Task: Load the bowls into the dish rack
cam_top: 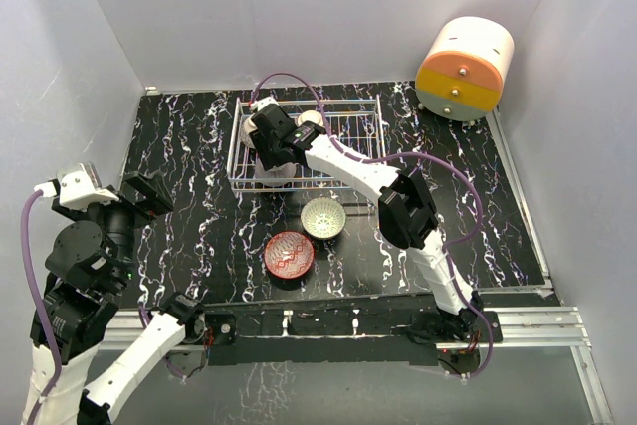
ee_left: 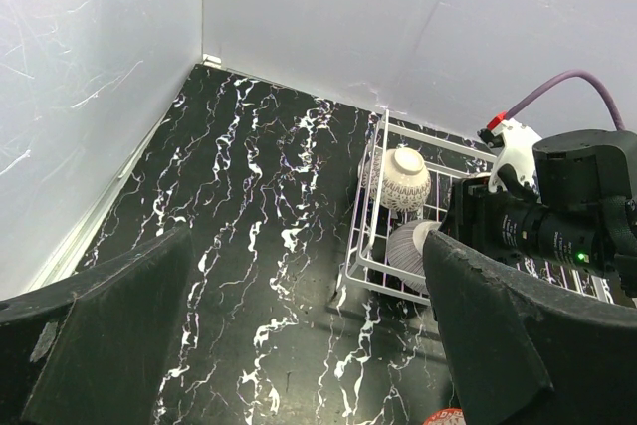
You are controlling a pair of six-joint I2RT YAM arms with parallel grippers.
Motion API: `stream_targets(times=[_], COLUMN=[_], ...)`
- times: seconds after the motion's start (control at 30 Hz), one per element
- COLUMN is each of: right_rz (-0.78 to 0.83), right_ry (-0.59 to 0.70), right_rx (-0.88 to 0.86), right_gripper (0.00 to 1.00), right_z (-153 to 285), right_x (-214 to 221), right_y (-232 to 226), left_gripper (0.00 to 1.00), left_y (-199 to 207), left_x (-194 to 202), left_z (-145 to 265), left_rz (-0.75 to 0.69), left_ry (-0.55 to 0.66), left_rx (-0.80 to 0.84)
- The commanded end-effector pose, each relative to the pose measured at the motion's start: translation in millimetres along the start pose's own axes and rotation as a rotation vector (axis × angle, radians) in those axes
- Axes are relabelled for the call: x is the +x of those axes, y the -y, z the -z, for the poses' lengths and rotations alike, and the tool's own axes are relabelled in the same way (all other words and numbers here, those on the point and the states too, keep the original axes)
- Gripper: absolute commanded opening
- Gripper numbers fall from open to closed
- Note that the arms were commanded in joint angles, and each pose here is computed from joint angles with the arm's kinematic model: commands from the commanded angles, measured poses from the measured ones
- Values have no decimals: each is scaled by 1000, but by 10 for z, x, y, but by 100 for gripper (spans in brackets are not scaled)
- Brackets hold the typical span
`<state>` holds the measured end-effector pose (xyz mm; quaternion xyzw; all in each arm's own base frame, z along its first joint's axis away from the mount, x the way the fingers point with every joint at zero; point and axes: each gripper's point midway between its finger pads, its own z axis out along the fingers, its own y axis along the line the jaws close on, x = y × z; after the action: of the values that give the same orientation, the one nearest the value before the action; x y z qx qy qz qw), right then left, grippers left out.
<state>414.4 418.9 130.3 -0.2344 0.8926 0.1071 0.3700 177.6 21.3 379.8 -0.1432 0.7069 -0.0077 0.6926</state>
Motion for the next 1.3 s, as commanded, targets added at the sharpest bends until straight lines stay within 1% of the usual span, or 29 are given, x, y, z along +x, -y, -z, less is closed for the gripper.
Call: stream_targets(times=[0.0,0.1,0.2,0.43,0.6,0.77,0.87,1.17,1.2,1.27], right_rz=[-25,-34,-48,-98,-97,-95,-96,-105,-106,-108], right_ry=[119,138,161,258,269,245,252,249,249,248], right_rx=[-27,-29,-48,-95,-122,-137,-145,-140,-135,-128], right_gripper=[40,32,27,24,24,24,24,24,27,39], right_z=[120,130,127,214,166,32,-39,-126,-111,-81], right_x=[-392,-442,-501,-752,-834,-750,-714,-654,-662,-662], right_y=[-86,-93,-132,-220,-295,-342,-363,-377,-373,-355], left_gripper=[97,97,97,97,97,97,97,97,97,97], left_y=[-15,-14,-22,-49,-51,-63,-68,-83,-82,-85], left_x=[-83,-91,-99,-122,-117,-121,-108,-116,-116,-114], left_z=[18,21,30,55,60,72,70,77,78,79], left_rz=[7,8,10,11,14,16,14,13,13,12], left_ry=[27,29,32,36,34,37,35,36,36,36], left_rx=[-2,-1,-1,-7,-6,-8,-10,-16,-14,-15])
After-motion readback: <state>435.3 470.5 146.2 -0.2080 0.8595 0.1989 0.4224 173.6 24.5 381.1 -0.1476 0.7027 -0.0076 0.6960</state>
